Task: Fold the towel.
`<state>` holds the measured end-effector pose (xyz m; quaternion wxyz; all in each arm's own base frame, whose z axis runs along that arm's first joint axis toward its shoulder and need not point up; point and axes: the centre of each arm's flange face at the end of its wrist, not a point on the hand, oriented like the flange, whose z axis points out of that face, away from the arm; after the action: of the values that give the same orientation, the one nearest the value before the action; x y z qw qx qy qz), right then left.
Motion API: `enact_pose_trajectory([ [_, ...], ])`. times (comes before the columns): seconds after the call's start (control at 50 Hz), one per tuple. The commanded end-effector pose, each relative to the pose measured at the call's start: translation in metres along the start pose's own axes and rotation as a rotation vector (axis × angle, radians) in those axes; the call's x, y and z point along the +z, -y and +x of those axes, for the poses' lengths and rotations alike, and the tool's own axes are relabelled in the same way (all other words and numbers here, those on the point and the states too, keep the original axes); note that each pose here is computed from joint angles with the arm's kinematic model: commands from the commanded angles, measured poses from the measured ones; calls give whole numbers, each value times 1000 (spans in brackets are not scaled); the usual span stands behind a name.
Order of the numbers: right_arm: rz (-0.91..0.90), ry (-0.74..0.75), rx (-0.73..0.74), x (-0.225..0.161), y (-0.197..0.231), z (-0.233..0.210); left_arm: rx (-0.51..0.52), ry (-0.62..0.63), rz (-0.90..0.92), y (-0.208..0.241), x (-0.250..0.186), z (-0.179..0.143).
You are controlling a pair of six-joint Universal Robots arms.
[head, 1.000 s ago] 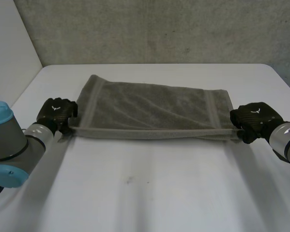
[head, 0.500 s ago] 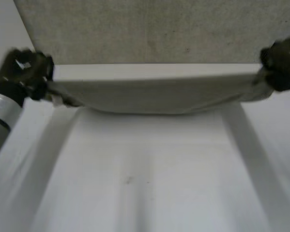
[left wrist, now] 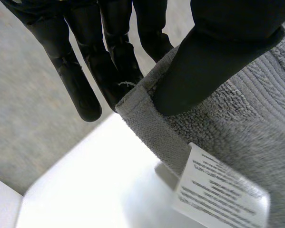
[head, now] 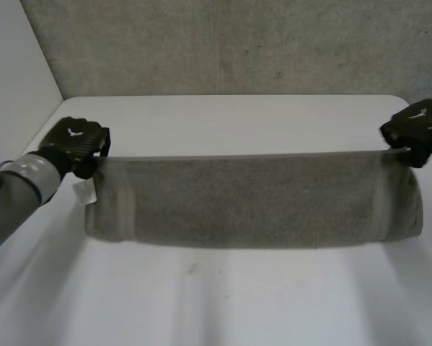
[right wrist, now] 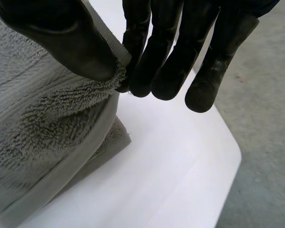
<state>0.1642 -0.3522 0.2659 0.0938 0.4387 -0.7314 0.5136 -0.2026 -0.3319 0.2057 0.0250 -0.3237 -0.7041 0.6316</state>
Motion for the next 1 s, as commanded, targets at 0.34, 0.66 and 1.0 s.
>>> enact_pose_trajectory([
  [0.34, 883, -687, 100, -34, 180, 111, -92, 350, 812, 240, 17, -99],
  [0.66, 357, -181, 124, 35, 74, 3, -237, 218, 289, 69, 56, -57],
  [1.0, 287, 83, 161, 32, 46, -64, -114, 87, 170, 34, -12, -6],
])
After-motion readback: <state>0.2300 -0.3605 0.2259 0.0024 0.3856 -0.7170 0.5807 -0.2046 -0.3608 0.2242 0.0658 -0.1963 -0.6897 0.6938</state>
